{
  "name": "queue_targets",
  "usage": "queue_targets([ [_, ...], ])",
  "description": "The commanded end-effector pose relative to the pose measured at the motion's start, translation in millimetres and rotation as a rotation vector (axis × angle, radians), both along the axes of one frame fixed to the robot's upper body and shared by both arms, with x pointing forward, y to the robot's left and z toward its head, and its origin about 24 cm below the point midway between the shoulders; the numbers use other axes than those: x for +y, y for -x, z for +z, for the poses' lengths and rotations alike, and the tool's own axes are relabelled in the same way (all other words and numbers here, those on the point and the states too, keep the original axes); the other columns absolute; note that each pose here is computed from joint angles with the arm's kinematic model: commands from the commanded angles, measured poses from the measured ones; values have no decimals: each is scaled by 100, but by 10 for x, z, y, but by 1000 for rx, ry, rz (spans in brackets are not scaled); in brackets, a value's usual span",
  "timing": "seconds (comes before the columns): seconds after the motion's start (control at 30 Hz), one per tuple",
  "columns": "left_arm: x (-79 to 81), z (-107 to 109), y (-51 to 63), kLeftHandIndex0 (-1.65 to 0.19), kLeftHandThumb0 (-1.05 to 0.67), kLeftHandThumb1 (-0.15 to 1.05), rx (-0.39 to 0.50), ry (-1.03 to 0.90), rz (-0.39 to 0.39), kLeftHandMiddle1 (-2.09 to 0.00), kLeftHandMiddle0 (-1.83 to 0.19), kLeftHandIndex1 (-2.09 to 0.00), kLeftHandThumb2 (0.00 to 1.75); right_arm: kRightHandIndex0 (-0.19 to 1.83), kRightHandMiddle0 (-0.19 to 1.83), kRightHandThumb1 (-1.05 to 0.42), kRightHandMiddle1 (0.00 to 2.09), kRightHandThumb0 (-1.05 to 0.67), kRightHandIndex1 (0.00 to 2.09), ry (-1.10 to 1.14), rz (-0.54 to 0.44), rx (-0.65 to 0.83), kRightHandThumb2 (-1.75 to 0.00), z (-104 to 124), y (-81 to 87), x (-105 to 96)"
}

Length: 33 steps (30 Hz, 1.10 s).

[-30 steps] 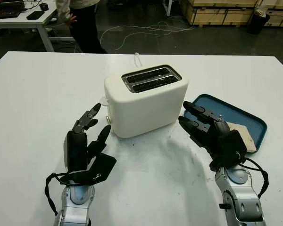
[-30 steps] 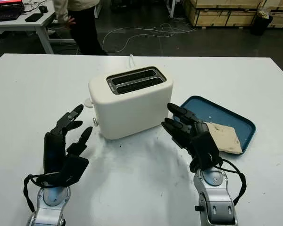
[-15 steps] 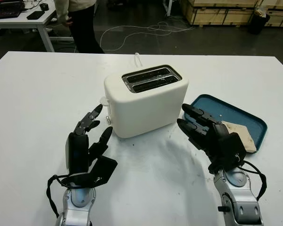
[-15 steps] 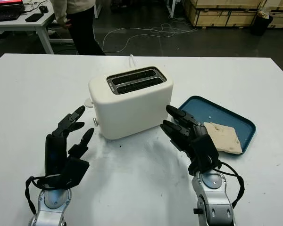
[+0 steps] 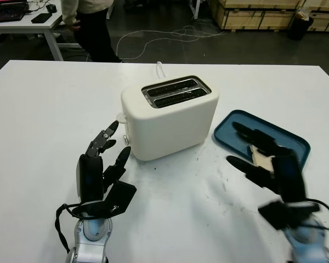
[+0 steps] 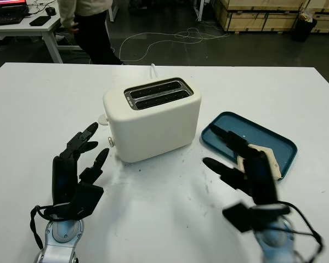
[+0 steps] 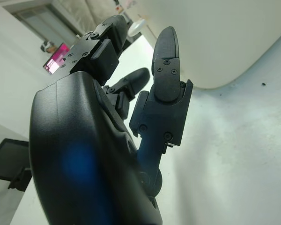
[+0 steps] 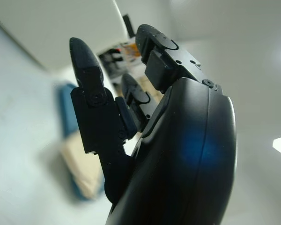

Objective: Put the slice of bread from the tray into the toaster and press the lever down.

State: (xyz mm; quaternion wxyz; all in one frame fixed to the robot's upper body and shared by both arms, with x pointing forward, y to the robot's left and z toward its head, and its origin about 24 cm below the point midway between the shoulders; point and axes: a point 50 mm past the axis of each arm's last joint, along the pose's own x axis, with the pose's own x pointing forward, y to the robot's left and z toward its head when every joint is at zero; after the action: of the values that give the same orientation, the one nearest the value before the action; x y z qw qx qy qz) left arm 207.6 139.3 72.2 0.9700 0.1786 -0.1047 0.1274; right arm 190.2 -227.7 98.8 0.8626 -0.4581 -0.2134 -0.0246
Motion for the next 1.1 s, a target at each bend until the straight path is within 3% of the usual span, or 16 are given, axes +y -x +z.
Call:
queue_targets([
  [0.0,-27,9,-19,-56,-49,92,-13,11,-14,-90,-35,-3,29,59,53,-76,0,-37,0,117,-34,1,0,-4,33,-97],
  [0.23,-51,12,-16,-57,-49,92,-16,19,-16,-89,-36,-3,28,38,39,-73,0,-47,0,403,-167,139,0,-58,-1,-354],
  [0.5,-56,13,1,-57,-48,92,-18,22,-12,-90,-35,-3,28,17,17,-77,0,-61,0,602,-251,358,-1,-230,-189,-493],
  [0.9,-74,12,7,-56,-48,92,-24,44,-18,-92,-35,-3,27,10,10,-81,0,-65,0,611,-311,483,-1,-541,-367,-649],
  [1.07,-69,11,-2,-57,-49,92,-27,36,-24,-93,-35,-3,27,19,19,-80,4,-61,4,544,-330,417,0,-653,-369,-685],
])
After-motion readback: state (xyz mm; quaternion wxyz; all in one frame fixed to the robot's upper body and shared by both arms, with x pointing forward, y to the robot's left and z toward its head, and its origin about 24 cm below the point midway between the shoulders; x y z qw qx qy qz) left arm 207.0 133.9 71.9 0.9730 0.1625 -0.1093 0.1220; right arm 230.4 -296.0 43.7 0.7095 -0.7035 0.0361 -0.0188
